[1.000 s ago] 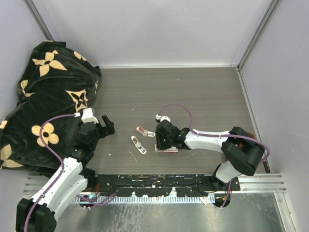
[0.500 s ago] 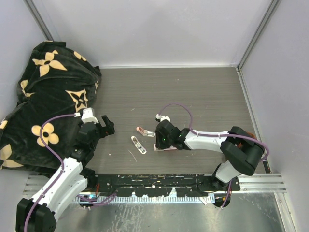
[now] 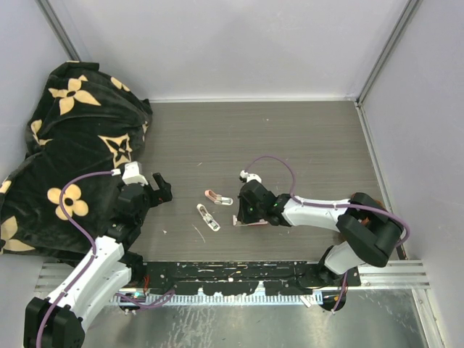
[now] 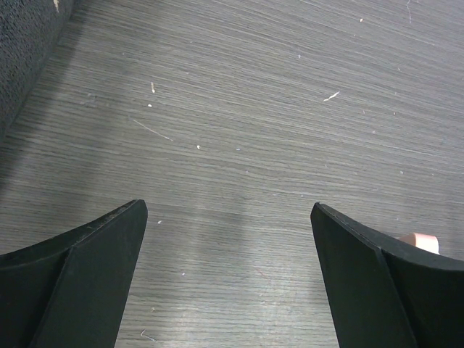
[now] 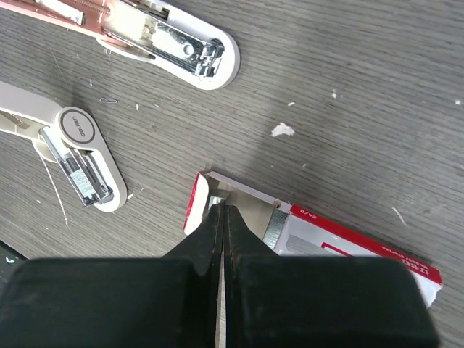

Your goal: Load the staples into the stapler

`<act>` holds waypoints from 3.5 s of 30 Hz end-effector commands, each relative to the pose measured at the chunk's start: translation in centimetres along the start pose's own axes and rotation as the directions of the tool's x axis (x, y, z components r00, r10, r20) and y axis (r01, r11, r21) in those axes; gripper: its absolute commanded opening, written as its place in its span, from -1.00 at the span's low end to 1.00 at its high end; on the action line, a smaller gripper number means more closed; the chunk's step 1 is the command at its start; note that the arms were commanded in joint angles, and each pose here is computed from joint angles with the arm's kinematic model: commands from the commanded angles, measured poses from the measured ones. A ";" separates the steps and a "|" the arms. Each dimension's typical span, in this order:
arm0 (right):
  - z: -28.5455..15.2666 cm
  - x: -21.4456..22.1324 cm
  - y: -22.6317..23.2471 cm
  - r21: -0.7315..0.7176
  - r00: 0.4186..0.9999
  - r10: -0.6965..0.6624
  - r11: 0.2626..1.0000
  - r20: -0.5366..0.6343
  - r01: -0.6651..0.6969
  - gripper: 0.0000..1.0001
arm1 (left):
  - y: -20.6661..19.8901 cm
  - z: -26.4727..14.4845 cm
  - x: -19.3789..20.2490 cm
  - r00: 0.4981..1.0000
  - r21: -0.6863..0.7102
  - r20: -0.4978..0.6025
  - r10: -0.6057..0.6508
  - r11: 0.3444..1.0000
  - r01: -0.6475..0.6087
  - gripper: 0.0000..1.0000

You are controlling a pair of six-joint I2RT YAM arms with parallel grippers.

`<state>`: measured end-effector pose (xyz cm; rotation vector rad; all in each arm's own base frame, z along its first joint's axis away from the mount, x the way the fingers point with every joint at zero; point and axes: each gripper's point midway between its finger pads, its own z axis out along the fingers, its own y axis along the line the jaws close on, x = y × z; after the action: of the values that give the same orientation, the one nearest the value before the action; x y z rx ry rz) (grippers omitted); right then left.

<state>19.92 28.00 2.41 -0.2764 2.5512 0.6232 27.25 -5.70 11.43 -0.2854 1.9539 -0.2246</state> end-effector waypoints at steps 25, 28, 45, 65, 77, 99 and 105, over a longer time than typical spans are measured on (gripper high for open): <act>-1.1 -1.7 0.7 -0.076 0.998 0.045 0.996 0.047 -0.042 -0.64 | -0.5 0.1 -1.8 0.998 0.020 0.067 -0.007 1.000 0.005 0.96; -0.8 -1.6 0.7 -0.079 0.998 0.047 0.996 0.046 -0.043 -0.59 | -0.5 0.1 -1.7 0.998 0.020 0.067 -0.006 1.000 0.005 0.96; 0.2 -2.0 0.8 -0.074 0.998 0.041 0.997 0.054 -0.037 -0.47 | -0.6 0.1 -1.8 0.998 0.021 0.068 -0.007 1.000 0.006 0.96; -2.4 -4.4 1.5 -0.085 0.992 -0.014 0.996 0.128 0.025 -0.32 | -4.0 -2.2 -5.5 0.997 0.099 0.073 0.012 0.995 -0.019 0.79; -5.8 -5.4 -4.0 0.024 0.968 0.051 0.998 0.246 -0.059 -0.08 | -17.5 -6.4 0.3 0.985 0.336 -0.170 0.042 0.942 0.018 0.30; -8.7 -4.3 -8.3 0.074 0.916 0.145 0.980 0.374 -0.186 0.12 | -24.9 -4.2 13.8 0.870 0.336 -0.407 0.280 0.931 -0.143 0.09; -8.7 -4.0 -8.5 0.069 0.913 0.156 0.978 0.377 -0.196 0.13 | -24.2 -3.6 15.2 0.851 0.304 -0.411 0.327 0.929 -0.210 0.04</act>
<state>21.54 16.78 6.86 0.0539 2.2992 0.5242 19.41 -32.61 5.33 0.2755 2.4207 -0.3946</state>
